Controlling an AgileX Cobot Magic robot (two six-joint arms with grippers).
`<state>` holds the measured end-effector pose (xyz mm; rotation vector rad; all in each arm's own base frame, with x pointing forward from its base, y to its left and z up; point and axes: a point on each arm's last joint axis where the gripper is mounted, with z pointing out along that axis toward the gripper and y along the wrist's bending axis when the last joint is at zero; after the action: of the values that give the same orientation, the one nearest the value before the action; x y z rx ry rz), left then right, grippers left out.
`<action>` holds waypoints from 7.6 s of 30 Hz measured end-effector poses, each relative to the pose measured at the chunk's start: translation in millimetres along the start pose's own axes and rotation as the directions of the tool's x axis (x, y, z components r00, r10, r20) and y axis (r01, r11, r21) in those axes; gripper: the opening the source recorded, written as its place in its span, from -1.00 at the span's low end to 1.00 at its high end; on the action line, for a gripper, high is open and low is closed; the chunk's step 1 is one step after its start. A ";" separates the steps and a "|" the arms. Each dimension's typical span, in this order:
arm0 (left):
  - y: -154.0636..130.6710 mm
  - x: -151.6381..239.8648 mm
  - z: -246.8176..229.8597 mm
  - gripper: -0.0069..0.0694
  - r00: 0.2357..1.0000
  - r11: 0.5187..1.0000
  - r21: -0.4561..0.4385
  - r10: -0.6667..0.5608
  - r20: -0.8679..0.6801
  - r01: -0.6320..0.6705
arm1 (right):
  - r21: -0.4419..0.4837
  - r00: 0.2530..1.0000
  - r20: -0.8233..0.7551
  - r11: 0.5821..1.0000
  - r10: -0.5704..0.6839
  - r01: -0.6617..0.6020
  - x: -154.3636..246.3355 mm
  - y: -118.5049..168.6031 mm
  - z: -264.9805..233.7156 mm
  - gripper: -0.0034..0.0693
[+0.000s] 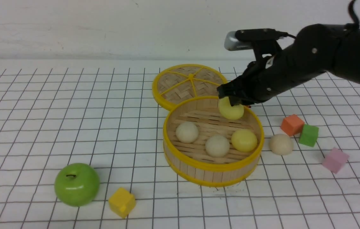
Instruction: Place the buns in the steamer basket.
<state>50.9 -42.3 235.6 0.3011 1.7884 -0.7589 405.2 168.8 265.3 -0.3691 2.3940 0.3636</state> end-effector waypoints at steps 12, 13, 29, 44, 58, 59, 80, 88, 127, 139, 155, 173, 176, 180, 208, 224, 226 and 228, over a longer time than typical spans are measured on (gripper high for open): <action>0.0 0.0 0.0 -0.50 1.000 1.000 0.000 0.000 0.000 0.000 | 0.063 0.999 -0.034 0.998 -0.017 0.019 7.9 -24.6 75.5 -0.49; 0.0 0.0 0.0 -0.50 1.000 1.000 0.000 0.000 0.000 0.000 | 0.063 0.999 -0.028 0.998 -0.016 0.018 7.1 -24.6 75.4 -0.40; 0.0 0.0 0.0 -0.49 1.000 1.000 0.000 0.000 0.000 0.000 | 0.202 0.959 -0.247 0.975 0.137 -0.087 3.7 -65.6 -11.4 0.26; 0.0 0.0 0.0 -0.44 1.000 1.000 0.000 0.000 0.000 0.000 | 0.195 0.927 -0.267 0.957 0.264 -0.216 33.8 -106.3 41.5 -0.12; 0.0 0.0 0.0 -0.40 1.000 1.000 0.000 0.000 0.000 0.000 | 0.208 0.925 -0.273 0.955 0.264 -0.211 37.6 -111.9 47.5 -0.12; 0.0 0.0 0.0 -0.40 1.000 1.000 0.000 0.000 0.000 0.000 | 0.208 0.925 -0.274 0.955 0.264 -0.211 37.6 -111.7 46.9 -0.12; 0.0 0.0 0.0 -0.34 1.000 1.000 0.000 0.000 0.000 0.000 | 0.209 0.903 -0.329 0.954 0.275 -0.214 37.9 -107.4 33.6 -0.12; 0.0 0.0 0.0 -0.34 1.000 1.000 0.000 0.000 0.000 0.000 | 0.213 0.902 -0.331 0.953 0.276 -0.214 41.0 -109.4 40.8 -0.28; 0.0 0.0 0.0 -0.25 1.000 1.000 0.000 0.000 0.000 0.000 | -0.059 0.995 -0.101 0.998 -0.015 0.009 8.1 22.3 55.2 -0.85; 0.0 0.1 0.0 -0.22 1.000 1.000 0.000 0.000 -0.001 0.000 | -0.037 0.997 -0.070 0.999 -0.030 0.028 12.1 18.4 75.5 -0.53; 0.0 0.1 0.0 -0.20 1.000 1.000 0.000 0.000 -0.001 0.000 | -0.031 0.990 -0.112 0.996 -0.085 0.082 -17.7 35.2 -84.7 0.15; 0.1 0.2 0.0 -0.20 1.000 1.000 -0.001 0.000 -0.002 0.000 | 0.045 0.959 -0.279 0.998 0.050 -0.039 59.8 30.2 -207.1 -0.96; 0.1 0.2 0.0 -0.20 1.000 1.000 -0.001 0.000 -0.002 0.000 | 0.033 0.965 -0.256 0.999 0.050 -0.043 60.5 31.5 -216.2 -0.96; 0.1 0.2 0.0 -0.20 1.000 1.000 -0.001 0.000 -0.002 0.000 | 0.031 0.966 -0.254 0.999 0.050 -0.044 60.6 31.7 -217.2 -0.95; 0.1 0.4 0.1 -0.20 1.000 1.000 -0.002 0.000 -0.004 0.000 | 0.238 0.826 0.556 0.935 0.091 -0.263 346.7 -42.3 -197.4 -0.93; 0.1 0.4 0.3 -0.20 1.000 1.000 -0.002 0.000 -0.005 0.000 | 0.222 0.822 0.558 0.935 0.112 -0.278 346.8 -41.8 -197.1 -0.90; 0.1 0.4 0.3 -0.20 1.000 1.000 -0.002 0.000 -0.005 0.000 | 0.222 0.822 0.558 0.935 0.112 -0.278 346.8 -41.8 -197.1 -0.90; 0.1 0.4 0.3 -0.20 1.000 1.000 -0.002 0.000 -0.005 0.000 | 0.222 0.822 0.558 0.935 0.112 -0.278 346.8 -41.8 -197.1 -0.90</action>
<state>51.1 -42.5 235.1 0.3021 1.7939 -0.7570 51.8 3.2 172.6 0.1182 1.8850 0.1636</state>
